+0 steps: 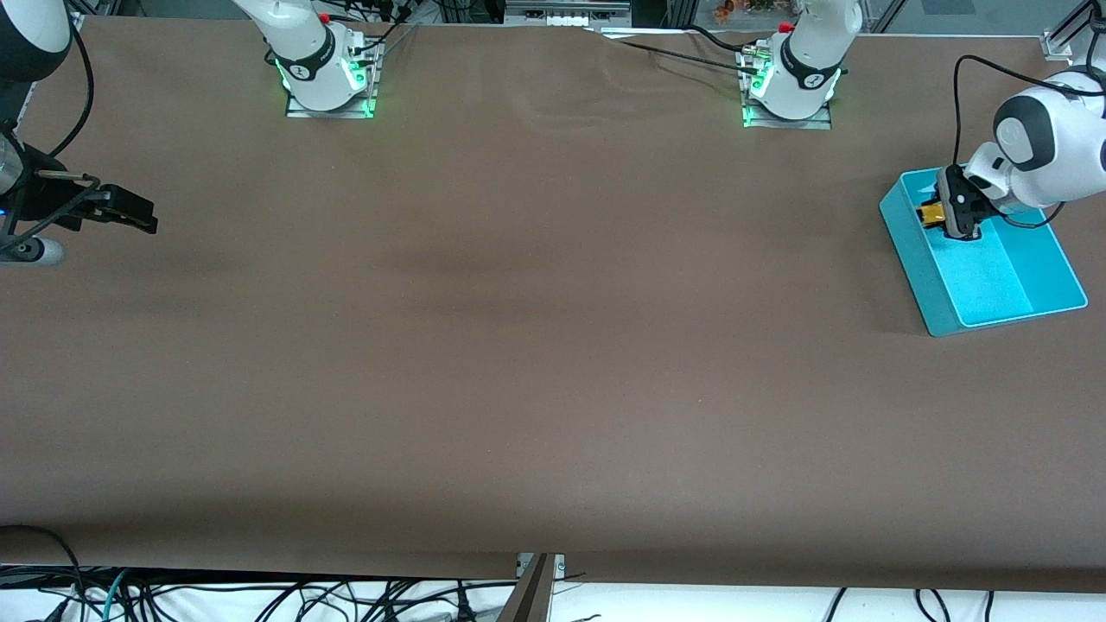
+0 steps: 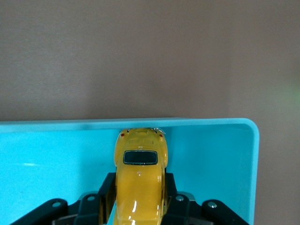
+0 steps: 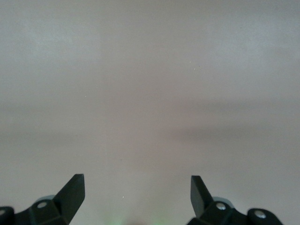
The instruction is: Wind and store yellow beetle car
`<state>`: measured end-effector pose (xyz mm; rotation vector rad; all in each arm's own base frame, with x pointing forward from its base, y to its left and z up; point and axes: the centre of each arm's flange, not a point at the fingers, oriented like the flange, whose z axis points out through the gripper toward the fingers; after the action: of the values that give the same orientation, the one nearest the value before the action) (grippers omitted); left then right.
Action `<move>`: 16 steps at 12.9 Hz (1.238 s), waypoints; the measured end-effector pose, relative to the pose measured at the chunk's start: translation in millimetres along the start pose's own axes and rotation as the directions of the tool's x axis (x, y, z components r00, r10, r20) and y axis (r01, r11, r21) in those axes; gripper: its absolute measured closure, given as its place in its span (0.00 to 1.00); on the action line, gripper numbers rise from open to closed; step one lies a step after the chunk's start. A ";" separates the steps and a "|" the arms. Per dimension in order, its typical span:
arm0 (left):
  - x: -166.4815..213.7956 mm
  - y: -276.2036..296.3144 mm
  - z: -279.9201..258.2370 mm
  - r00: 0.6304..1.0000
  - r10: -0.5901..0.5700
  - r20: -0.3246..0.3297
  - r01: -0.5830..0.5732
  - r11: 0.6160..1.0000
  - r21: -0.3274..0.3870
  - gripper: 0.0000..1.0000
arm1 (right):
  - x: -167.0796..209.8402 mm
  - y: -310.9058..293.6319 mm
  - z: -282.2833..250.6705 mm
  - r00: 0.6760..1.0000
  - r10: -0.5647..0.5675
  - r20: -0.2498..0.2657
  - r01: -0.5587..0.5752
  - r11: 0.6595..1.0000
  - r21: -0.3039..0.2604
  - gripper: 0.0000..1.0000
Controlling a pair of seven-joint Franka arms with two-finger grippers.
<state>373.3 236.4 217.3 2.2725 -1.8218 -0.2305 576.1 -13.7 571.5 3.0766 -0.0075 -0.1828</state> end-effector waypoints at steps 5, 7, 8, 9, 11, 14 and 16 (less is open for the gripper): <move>-2.7 -9.1 -20.4 1.000 -0.002 0.016 0.001 0.998 0.057 0.00 | 0.0 0.6 0.0 1.000 0.001 0.000 -0.001 1.000 0.000 0.00; 3.9 -19.6 -60.9 0.999 0.018 0.034 -0.022 0.993 0.115 0.00 | 0.1 0.5 0.1 1.000 0.001 0.000 -0.001 1.000 0.000 0.00; 12.1 -22.4 -89.1 0.999 0.021 0.027 -0.025 0.990 0.138 0.00 | 0.1 0.5 0.1 1.000 0.001 0.000 -0.001 1.000 0.000 0.00; 23.8 -23.8 -120.4 1.000 0.007 0.005 -0.008 0.985 0.172 0.00 | 0.2 0.4 0.3 1.000 0.001 0.000 -0.001 1.000 0.000 0.00; 51.6 -20.7 -174.4 0.997 -0.072 -0.034 0.078 0.968 0.237 0.00 | 0.2 0.5 0.4 1.000 0.001 0.000 -0.001 1.000 0.000 0.00; 94.1 -18.0 -227.0 0.956 -0.277 -0.095 0.291 0.931 0.219 0.00 | 0.5 1.0 0.8 1.000 0.002 0.001 -0.002 1.000 0.000 0.00; 135.4 -16.0 -274.4 0.895 -0.429 -0.122 0.446 0.871 0.205 0.00 | 0.5 1.9 1.0 1.000 0.004 0.002 -0.004 1.000 0.000 0.00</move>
<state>488.6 127.5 479.5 2.7976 -1.3292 -0.0040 576.5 -15.7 570.5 3.0765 -0.0137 -0.1850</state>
